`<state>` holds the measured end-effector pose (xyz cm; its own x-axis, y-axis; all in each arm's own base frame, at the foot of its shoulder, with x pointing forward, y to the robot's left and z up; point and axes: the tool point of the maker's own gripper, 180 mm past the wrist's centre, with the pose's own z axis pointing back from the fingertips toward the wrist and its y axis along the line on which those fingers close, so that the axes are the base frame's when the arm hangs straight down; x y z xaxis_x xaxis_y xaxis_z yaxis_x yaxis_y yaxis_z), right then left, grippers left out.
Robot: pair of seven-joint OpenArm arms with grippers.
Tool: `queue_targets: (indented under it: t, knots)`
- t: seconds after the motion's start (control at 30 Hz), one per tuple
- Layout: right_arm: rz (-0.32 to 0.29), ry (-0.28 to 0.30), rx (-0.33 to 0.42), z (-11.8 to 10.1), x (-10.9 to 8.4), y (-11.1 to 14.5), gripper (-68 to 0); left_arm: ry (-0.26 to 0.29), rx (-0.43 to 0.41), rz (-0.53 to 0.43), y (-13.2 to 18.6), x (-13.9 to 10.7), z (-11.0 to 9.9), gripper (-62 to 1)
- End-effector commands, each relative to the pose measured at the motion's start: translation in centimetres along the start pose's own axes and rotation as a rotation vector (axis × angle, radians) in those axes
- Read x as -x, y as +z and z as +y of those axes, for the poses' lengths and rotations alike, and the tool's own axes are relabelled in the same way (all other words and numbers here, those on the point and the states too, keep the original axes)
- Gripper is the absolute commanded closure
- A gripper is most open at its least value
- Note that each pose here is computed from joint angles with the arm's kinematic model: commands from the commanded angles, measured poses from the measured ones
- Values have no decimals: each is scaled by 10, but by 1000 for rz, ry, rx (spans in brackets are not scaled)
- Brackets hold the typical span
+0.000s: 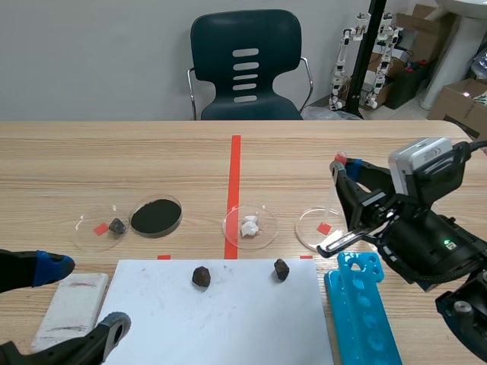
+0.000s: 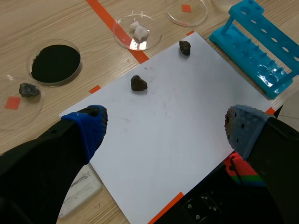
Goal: Draw acid from the petri dish
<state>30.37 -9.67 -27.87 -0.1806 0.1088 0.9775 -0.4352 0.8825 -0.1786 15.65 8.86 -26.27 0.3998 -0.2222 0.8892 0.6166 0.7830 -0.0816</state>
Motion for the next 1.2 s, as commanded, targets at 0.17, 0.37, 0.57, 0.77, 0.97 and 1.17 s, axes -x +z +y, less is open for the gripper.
queue_targets:
  t: [0.17, 0.37, 0.57, 0.77, 0.97, 1.17]
  knots:
    - [-54, 2, 71, -11, -8, -14, -39, 4, 7, -38, 1, -11, -4, -527]
    - [-54, -16, 88, -9, -4, -21, -39, 4, 7, -39, 1, -12, -4, -527]
    - [-32, -25, 100, -9, 6, -20, -39, 4, 7, -39, 1, -12, -4, -527]
    - [-3, -25, 119, -11, 16, -16, -39, 4, 7, -39, 1, -12, -4, -527]
    - [0, -26, 119, -11, 17, -16, -39, 4, 7, -39, 1, -12, -4, -527]
    - [7, -33, 124, -12, 18, -16, -39, 4, 7, -39, 1, -12, -4, -527]
